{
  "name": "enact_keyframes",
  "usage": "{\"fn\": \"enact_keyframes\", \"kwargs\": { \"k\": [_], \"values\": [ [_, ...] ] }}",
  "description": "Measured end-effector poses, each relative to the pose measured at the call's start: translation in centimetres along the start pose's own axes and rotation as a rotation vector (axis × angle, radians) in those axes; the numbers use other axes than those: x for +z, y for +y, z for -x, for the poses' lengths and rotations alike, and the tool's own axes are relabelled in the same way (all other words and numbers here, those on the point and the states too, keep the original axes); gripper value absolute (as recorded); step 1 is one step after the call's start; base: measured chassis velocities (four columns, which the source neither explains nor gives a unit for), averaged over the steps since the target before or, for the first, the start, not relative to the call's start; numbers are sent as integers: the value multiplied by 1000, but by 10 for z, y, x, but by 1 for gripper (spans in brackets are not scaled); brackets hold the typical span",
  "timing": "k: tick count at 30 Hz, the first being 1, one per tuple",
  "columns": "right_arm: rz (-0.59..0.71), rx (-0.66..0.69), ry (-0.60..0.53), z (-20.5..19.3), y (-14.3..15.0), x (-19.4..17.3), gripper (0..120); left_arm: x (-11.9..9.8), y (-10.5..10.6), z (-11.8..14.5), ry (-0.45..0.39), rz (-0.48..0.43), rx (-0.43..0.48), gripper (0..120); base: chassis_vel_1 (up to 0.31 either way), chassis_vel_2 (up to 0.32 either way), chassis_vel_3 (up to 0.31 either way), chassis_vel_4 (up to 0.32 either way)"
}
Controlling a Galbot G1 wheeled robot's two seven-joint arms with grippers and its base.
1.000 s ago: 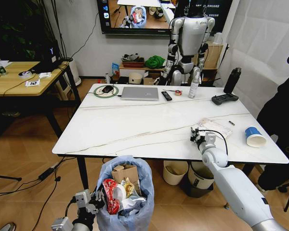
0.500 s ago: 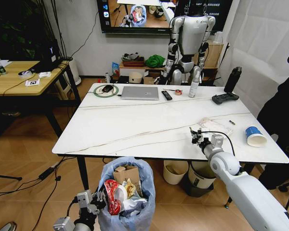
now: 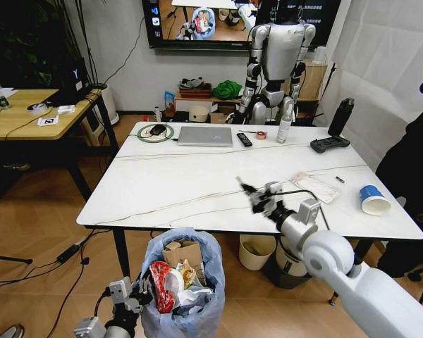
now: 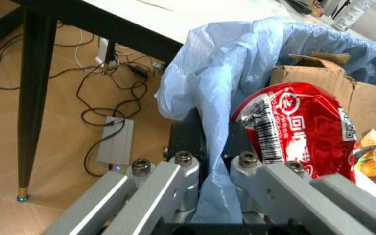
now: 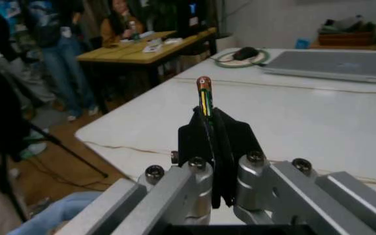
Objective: Pick up the trash bin and place the trash from the table into it.
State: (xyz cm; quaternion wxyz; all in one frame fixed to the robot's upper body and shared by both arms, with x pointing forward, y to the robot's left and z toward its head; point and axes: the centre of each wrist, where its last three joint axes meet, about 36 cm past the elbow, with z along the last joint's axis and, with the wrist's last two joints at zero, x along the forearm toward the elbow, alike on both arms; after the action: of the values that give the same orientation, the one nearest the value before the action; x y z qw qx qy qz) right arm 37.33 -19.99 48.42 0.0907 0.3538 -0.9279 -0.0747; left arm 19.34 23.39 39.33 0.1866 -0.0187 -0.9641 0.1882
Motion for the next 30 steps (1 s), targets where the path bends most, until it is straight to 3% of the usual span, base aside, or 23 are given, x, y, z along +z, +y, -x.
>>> {"fn": "enact_keyframes", "kwargs": {
  "k": [10,17,30],
  "values": [
    [-50,-264,28,-10,32,35,0,-3,-1,-2,-16,-2,-12,1,0,0,0,0],
    [-87,-287,80,-12,41,66,0,-3,-2,-2,-17,-1,-12,1,0,0,0,0],
    [-101,-241,82,-19,38,78,0,-4,-3,-1,-18,-1,-7,1,0,0,0,0]
  ]
}}
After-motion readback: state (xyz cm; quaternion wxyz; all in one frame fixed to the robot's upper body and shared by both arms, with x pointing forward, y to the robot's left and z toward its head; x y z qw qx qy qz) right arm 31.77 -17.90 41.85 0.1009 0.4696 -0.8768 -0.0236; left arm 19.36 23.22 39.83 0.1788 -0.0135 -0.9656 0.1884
